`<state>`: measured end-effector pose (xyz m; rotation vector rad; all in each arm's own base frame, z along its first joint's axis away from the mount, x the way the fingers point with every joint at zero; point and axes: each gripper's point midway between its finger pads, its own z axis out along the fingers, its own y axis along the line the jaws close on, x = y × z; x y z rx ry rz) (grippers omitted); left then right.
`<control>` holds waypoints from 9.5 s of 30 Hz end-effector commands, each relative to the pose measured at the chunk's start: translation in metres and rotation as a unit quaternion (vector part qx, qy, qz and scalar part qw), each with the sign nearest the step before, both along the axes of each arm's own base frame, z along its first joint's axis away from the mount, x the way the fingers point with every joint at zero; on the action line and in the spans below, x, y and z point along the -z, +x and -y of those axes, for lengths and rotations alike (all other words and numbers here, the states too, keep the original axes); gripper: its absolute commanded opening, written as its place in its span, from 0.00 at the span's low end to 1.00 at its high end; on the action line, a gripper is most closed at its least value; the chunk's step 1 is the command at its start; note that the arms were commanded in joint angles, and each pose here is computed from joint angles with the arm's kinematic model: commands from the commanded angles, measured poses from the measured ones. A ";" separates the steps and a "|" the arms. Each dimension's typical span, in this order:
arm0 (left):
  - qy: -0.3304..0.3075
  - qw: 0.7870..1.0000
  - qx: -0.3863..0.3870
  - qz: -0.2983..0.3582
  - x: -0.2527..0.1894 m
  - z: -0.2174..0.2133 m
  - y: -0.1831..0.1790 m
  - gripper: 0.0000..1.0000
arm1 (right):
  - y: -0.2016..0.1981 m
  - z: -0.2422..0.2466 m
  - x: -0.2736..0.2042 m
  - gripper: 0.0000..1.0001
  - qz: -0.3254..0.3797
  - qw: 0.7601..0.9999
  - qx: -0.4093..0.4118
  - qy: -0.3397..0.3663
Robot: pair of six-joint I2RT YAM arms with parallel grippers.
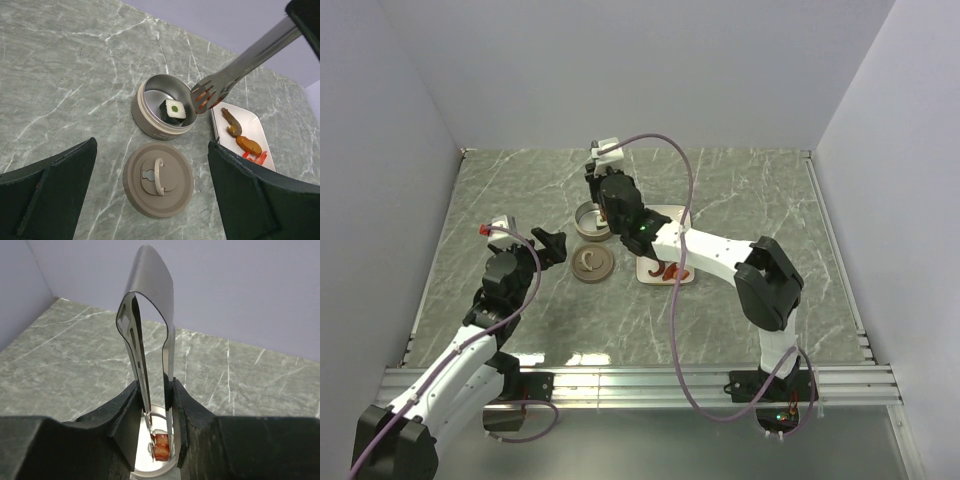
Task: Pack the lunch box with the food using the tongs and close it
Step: Place the food into the lunch box, then pick up the food using the clamp, then place the food into the lunch box, then pick up the food using the clamp
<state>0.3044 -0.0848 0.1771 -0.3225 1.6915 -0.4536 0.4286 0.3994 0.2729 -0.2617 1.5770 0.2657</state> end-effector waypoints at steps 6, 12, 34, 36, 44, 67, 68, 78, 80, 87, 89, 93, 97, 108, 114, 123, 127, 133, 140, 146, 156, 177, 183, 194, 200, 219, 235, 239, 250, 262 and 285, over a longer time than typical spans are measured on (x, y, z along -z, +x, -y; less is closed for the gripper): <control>-0.017 1.000 -0.008 0.022 -0.013 -0.004 -0.004 0.99 | 0.022 -0.009 -0.036 0.32 0.041 0.999 0.002 0.028; -0.016 1.000 -0.013 0.019 -0.011 -0.005 -0.004 0.99 | 0.036 -0.009 -0.024 0.45 0.029 0.999 0.011 0.020; -0.014 1.000 -0.018 0.012 -0.007 -0.007 -0.002 0.99 | -0.005 0.058 -0.055 0.51 0.055 0.996 0.034 0.061; -0.015 1.000 -0.017 0.014 -0.008 -0.006 -0.002 0.99 | -0.012 0.070 -0.041 0.51 0.047 0.997 0.043 0.050; -0.013 1.000 -0.011 0.012 -0.007 -0.004 -0.001 0.99 | -0.038 0.118 -0.031 0.51 0.044 0.995 0.083 0.046; -0.010 1.000 0.010 0.019 -0.011 0.005 0.005 0.99 | -0.099 0.142 0.036 0.48 -0.024 0.996 0.069 0.043; -0.008 1.000 0.010 0.016 -0.009 0.006 0.007 0.99 | -0.102 0.140 0.034 0.48 -0.024 0.997 0.064 0.045; -0.001 1.000 0.014 0.014 -0.009 0.009 0.015 0.99 | -0.103 0.135 0.052 0.47 -0.039 0.996 0.074 0.028; -0.001 1.000 0.016 0.014 -0.008 0.010 0.015 0.99 | -0.101 0.136 0.058 0.47 -0.042 0.996 0.083 0.016; 0.000 1.000 0.019 0.013 -0.008 0.011 0.017 0.99 | -0.099 0.141 0.060 0.47 -0.043 0.994 0.097 0.007; 0.000 1.000 0.018 0.014 -0.008 0.011 0.016 0.99 | -0.099 0.140 0.065 0.47 -0.046 0.994 0.099 0.002; -0.003 1.000 0.016 0.017 -0.010 0.009 0.014 0.99 | -0.095 0.142 0.075 0.47 -0.053 0.992 0.117 -0.017; -0.003 1.000 0.015 0.018 -0.010 0.009 0.013 0.99 | -0.093 0.150 0.079 0.47 -0.055 0.988 0.139 -0.031; -0.002 1.000 0.015 0.016 -0.009 0.009 0.013 0.99 | -0.089 0.138 0.093 0.47 -0.072 0.988 0.125 -0.050; -0.002 1.000 0.016 0.016 -0.009 0.009 0.013 0.99 | -0.085 0.141 0.098 0.49 -0.078 0.983 0.150 -0.072; -0.004 1.000 0.016 0.018 -0.010 0.009 0.012 0.99 | -0.093 0.139 0.090 0.41 -0.080 0.988 0.120 -0.051; -0.004 1.000 0.016 0.018 -0.009 0.009 0.012 0.99 | -0.093 0.130 0.087 0.31 -0.080 0.991 0.099 -0.046; -0.003 1.000 0.016 0.016 -0.009 0.009 0.012 0.99 | -0.084 0.109 0.039 0.28 -0.042 0.996 0.070 -0.023; -0.006 1.000 0.014 0.018 -0.009 0.008 0.011 0.99 | -0.063 0.069 -0.025 0.28 0.016 1.000 0.026 0.001; -0.006 1.000 0.016 0.016 -0.008 0.009 0.010 0.99 | -0.034 0.022 -0.036 0.28 0.039 0.999 0.005 0.010; -0.012 1.000 0.012 0.018 -0.010 0.006 0.005 0.99 | 0.007 -0.016 -0.026 0.29 0.048 0.999 0.003 0.020; -0.022 1.000 -0.007 0.012 -0.007 -0.004 -0.010 0.99 | 0.043 -0.035 0.003 0.36 0.025 1.000 -0.006 0.013; -0.023 1.000 -0.010 0.010 -0.006 -0.006 -0.012 0.99 | 0.043 -0.033 0.006 0.45 0.023 1.000 -0.003 0.011; -0.022 1.000 -0.016 0.007 -0.003 -0.008 -0.011 0.99 | 0.025 -0.011 -0.008 0.48 0.033 0.999 -0.001 0.029; -0.021 1.000 -0.018 0.005 -0.003 -0.008 -0.011 0.99 | -0.006 0.026 -0.033 0.46 0.055 0.997 -0.003 0.058; -0.014 1.000 0.010 0.014 -0.007 0.004 -0.002 0.99 | -0.069 0.135 -0.014 0.44 0.029 0.994 0.079 0.070; 0.004 1.000 0.030 0.007 -0.003 0.017 0.021 0.99 | -0.085 0.175 0.024 0.44 -0.001 0.991 0.136 0.012; 0.007 0.999 0.035 0.008 -0.004 0.019 0.024 0.99 | -0.090 0.175 0.037 0.46 -0.011 0.993 0.122 -0.004; 0.009 0.999 0.032 0.011 -0.006 0.018 0.026 0.99 | -0.098 0.176 0.060 0.49 -0.026 0.995 0.094 -0.027; 0.010 1.000 0.027 0.010 -0.005 0.016 0.026 0.99 | -0.081 0.169 0.080 0.50 -0.046 0.994 0.070 -0.071; 0.007 1.000 0.023 0.011 -0.006 0.014 0.024 0.99 | -0.070 0.146 0.036 0.24 -0.025 0.998 0.013 -0.054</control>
